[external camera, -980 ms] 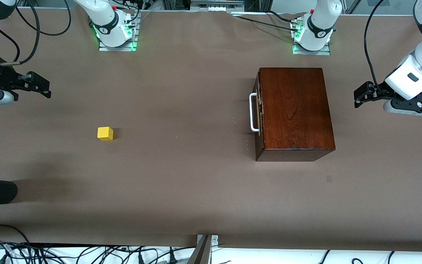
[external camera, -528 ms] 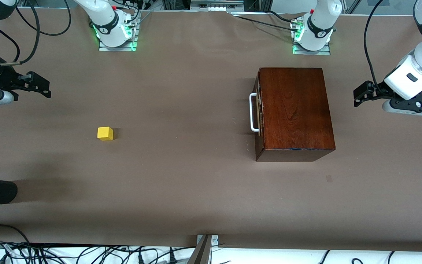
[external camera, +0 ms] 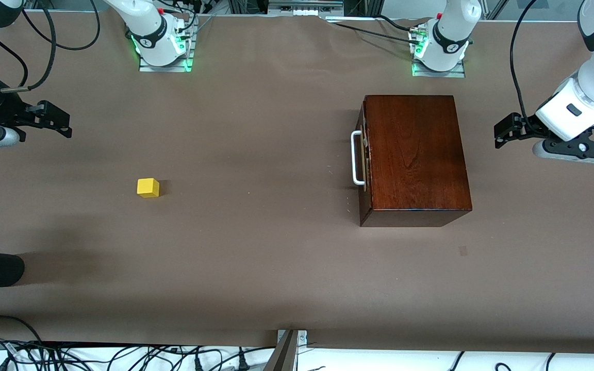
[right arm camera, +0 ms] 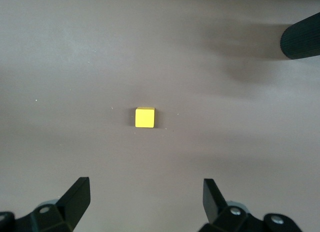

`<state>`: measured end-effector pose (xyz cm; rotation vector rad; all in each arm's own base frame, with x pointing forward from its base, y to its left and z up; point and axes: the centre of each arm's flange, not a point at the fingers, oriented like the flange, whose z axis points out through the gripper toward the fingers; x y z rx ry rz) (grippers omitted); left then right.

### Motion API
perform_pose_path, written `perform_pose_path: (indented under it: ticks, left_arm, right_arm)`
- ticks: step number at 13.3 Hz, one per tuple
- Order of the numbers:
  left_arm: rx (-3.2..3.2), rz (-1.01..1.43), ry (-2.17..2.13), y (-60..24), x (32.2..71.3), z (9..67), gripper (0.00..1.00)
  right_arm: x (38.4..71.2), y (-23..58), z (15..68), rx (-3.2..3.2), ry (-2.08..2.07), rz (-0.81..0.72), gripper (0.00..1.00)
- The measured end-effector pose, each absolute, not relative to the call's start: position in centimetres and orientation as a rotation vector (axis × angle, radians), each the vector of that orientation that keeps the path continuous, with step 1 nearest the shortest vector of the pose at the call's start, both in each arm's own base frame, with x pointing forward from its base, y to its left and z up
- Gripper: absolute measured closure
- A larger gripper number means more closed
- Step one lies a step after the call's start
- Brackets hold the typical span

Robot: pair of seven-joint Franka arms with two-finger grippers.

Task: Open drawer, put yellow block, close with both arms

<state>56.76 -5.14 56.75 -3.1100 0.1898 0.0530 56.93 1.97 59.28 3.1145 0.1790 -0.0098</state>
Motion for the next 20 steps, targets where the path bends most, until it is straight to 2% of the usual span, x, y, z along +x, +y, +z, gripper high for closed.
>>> perform_pose_path:
  ticks: [7, 11, 17, 20]
  left_arm:
    - [-3.108, 0.086, 0.197, -5.4, 57.1, 55.7, 0.00]
    - [-3.104, 0.107, 0.283, -8.6, 57.0, 54.9, 0.00]
    - [-3.118, 0.059, 0.174, -24.6, 56.9, 54.2, 0.00]
    - [-3.108, 0.107, 0.051, -31.8, 57.4, 50.1, 0.00]
  right_arm:
    - [56.9, 2.0, 59.3, 3.114, 0.179, -0.010, 0.00]
    - [56.9, 2.0, 59.3, 3.115, 0.179, -0.010, 0.00]
    - [56.9, 1.9, 59.3, 3.115, 0.177, -0.009, 0.00]
    - [56.9, 1.9, 59.3, 3.115, 0.177, -0.009, 0.00]
